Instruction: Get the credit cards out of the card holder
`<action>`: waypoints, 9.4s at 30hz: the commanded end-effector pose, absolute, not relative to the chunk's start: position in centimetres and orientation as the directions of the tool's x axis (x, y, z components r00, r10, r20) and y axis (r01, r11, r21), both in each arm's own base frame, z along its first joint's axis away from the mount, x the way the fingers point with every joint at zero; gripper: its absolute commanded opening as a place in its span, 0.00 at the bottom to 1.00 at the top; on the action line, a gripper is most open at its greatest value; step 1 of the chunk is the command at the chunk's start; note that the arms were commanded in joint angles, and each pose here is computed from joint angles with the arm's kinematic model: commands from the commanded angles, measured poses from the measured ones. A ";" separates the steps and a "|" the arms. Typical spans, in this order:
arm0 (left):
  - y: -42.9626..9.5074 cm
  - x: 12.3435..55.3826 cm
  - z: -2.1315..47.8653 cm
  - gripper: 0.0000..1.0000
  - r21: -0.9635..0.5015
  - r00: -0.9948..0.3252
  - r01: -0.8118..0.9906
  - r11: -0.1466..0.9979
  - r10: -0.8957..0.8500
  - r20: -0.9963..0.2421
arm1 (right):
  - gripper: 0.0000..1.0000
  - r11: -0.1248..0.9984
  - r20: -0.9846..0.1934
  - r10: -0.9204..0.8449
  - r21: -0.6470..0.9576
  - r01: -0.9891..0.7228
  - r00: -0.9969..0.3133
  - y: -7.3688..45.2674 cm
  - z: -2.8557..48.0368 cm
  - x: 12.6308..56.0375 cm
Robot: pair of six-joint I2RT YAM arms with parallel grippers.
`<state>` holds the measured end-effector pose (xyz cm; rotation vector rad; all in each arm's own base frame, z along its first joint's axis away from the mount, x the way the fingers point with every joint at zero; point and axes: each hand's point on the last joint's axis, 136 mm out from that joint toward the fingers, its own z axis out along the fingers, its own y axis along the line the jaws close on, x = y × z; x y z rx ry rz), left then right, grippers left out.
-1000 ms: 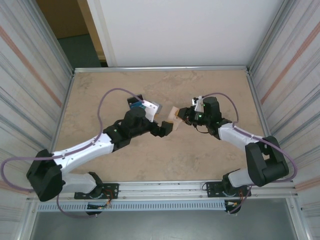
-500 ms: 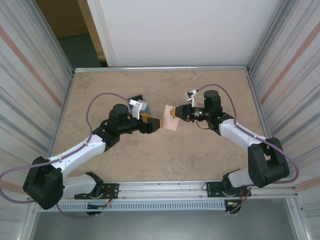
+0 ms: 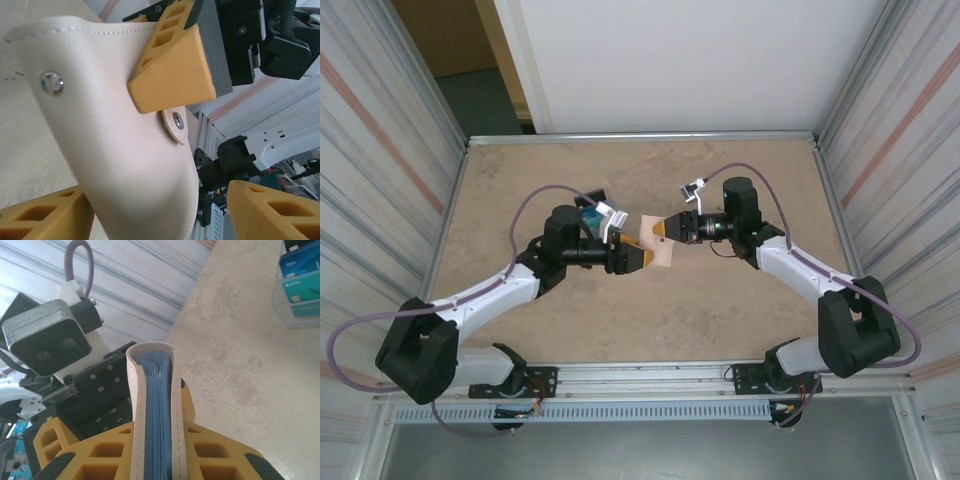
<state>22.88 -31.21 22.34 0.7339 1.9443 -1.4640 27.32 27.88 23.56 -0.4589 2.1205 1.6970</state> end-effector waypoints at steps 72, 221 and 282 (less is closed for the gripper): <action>-29.4 28.0 21.8 0.01 -0.592 -0.646 0.634 0.497 -0.081 -0.759 | 0.37 0.893 -0.667 -0.125 0.247 -0.376 -0.734 30.7 22.0 30.3; -30.6 22.5 31.1 0.04 -0.572 -0.573 0.819 0.043 0.022 -0.819 | 0.19 0.078 -0.741 0.018 0.670 -0.738 -0.671 30.3 32.6 23.4; -30.7 26.3 25.5 0.16 -0.539 -0.606 0.721 0.435 0.018 -0.795 | 0.00 0.613 -0.679 0.119 0.625 -0.484 -0.725 25.8 27.1 27.6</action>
